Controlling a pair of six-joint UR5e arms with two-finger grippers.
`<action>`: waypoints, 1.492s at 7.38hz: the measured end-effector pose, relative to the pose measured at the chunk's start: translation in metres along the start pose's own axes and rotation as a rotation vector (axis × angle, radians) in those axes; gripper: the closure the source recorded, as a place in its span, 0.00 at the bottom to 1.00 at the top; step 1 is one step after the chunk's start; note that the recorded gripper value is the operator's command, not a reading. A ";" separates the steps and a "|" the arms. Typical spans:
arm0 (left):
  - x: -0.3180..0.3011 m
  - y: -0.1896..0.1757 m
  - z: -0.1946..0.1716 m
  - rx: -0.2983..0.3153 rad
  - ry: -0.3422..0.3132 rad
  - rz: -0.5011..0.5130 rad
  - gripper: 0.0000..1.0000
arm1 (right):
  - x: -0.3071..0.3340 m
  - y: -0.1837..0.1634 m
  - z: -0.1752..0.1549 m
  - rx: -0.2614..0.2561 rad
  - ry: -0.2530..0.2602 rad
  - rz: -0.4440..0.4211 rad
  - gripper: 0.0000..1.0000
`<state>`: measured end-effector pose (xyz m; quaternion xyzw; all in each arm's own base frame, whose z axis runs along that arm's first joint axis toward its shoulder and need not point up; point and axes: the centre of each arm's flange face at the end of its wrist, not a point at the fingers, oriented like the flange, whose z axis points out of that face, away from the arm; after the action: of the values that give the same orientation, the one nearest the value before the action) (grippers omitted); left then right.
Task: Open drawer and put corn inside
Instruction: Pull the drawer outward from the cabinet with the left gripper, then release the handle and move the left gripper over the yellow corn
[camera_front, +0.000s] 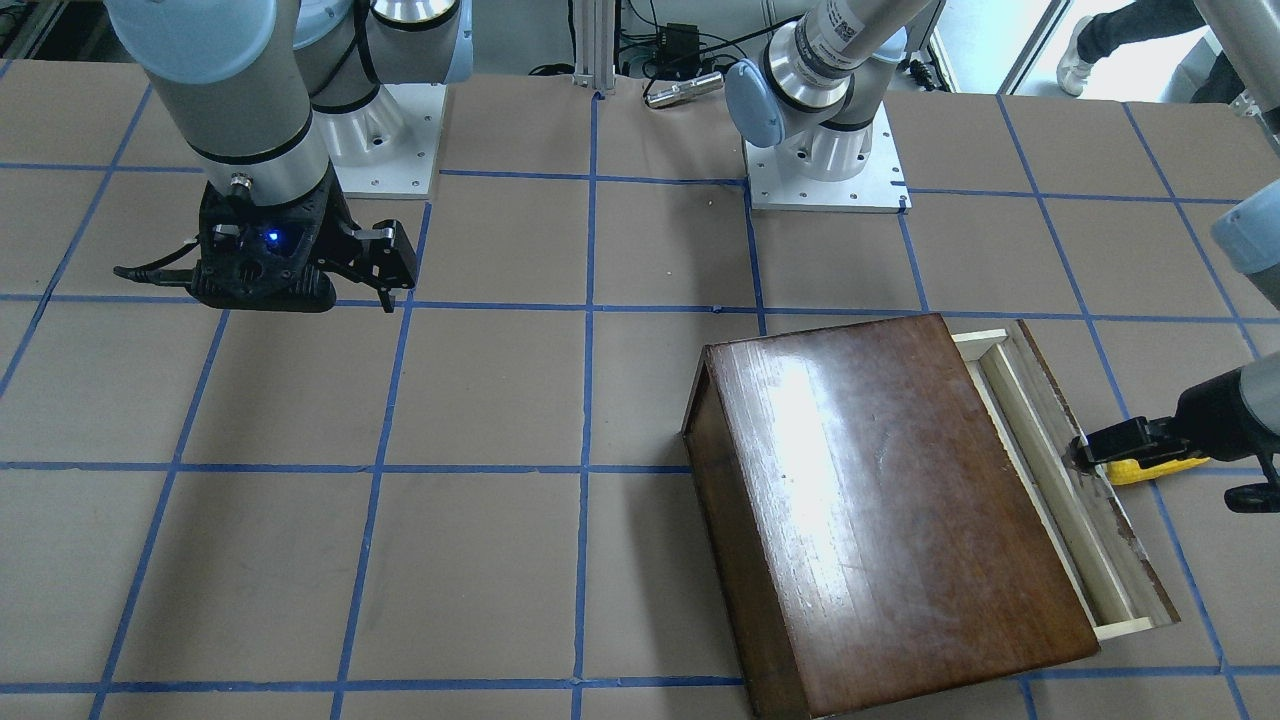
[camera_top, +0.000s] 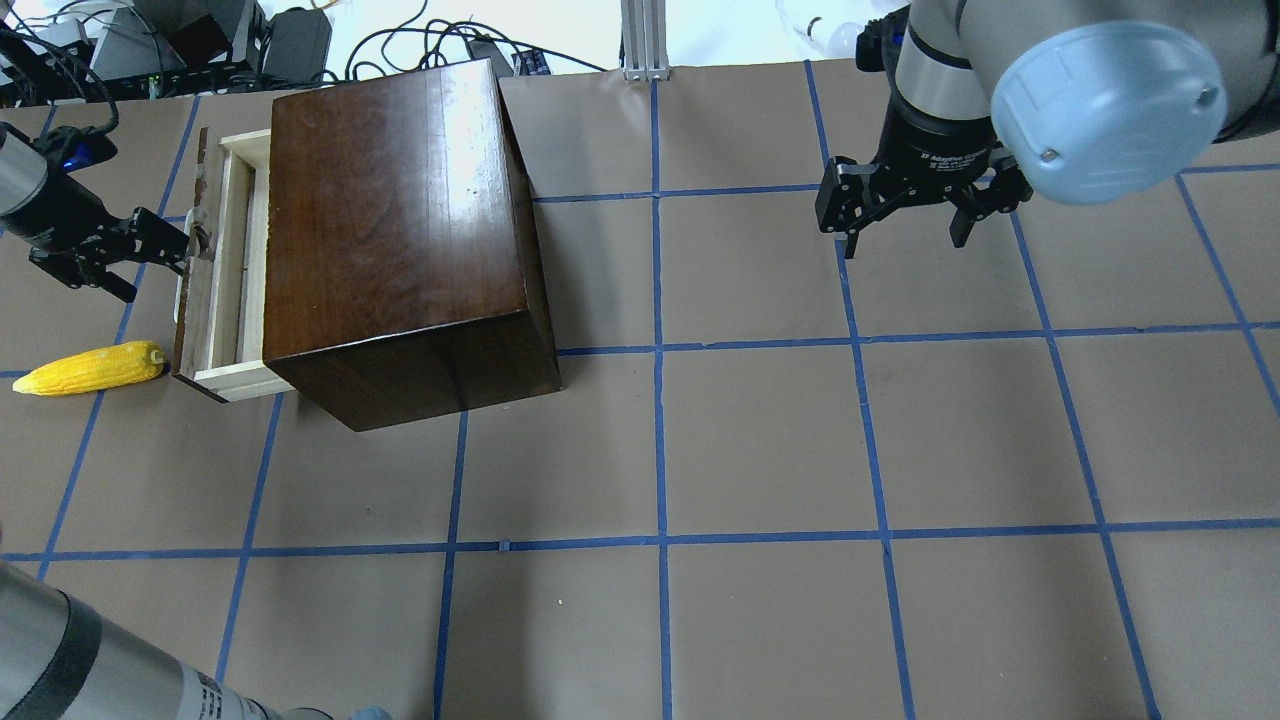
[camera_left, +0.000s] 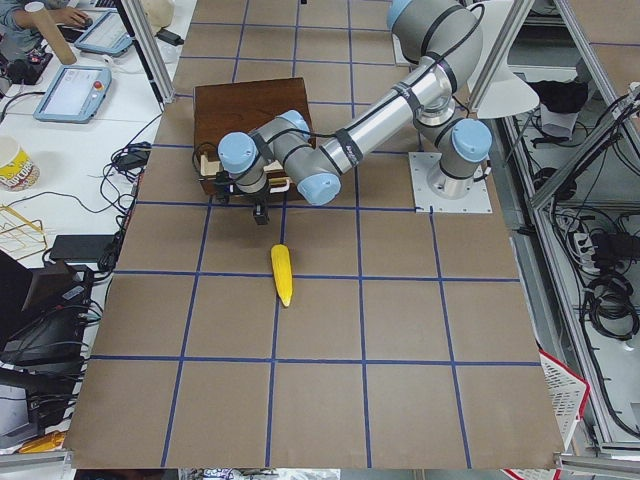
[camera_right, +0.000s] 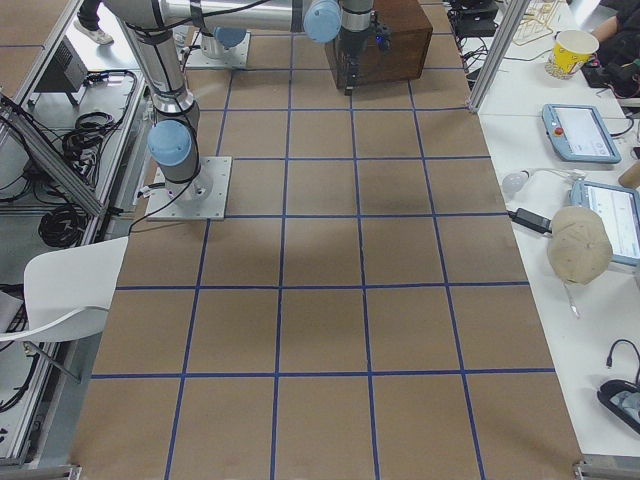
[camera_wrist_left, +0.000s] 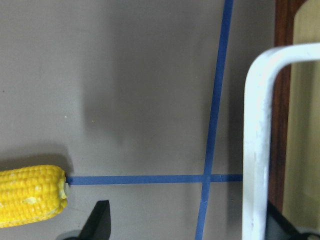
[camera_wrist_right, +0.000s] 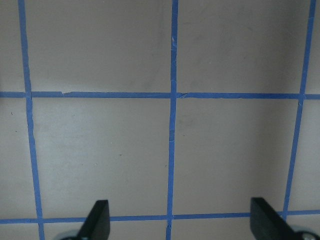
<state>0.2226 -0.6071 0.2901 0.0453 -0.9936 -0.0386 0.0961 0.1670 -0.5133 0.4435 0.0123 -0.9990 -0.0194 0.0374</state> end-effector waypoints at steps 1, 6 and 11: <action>-0.001 0.000 -0.002 -0.002 -0.003 -0.001 0.01 | 0.000 0.000 0.000 0.000 0.000 0.000 0.00; -0.008 0.000 -0.004 -0.001 -0.005 -0.010 0.01 | 0.000 0.000 0.000 0.000 0.000 0.000 0.00; -0.012 -0.002 -0.010 0.007 -0.010 -0.011 0.00 | 0.000 0.000 0.000 0.000 0.000 0.000 0.00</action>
<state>0.2360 -0.6089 0.2971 0.0507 -0.9939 -0.0357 0.0909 0.1670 -0.5133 0.4435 0.0123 -0.9990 -0.0194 0.0373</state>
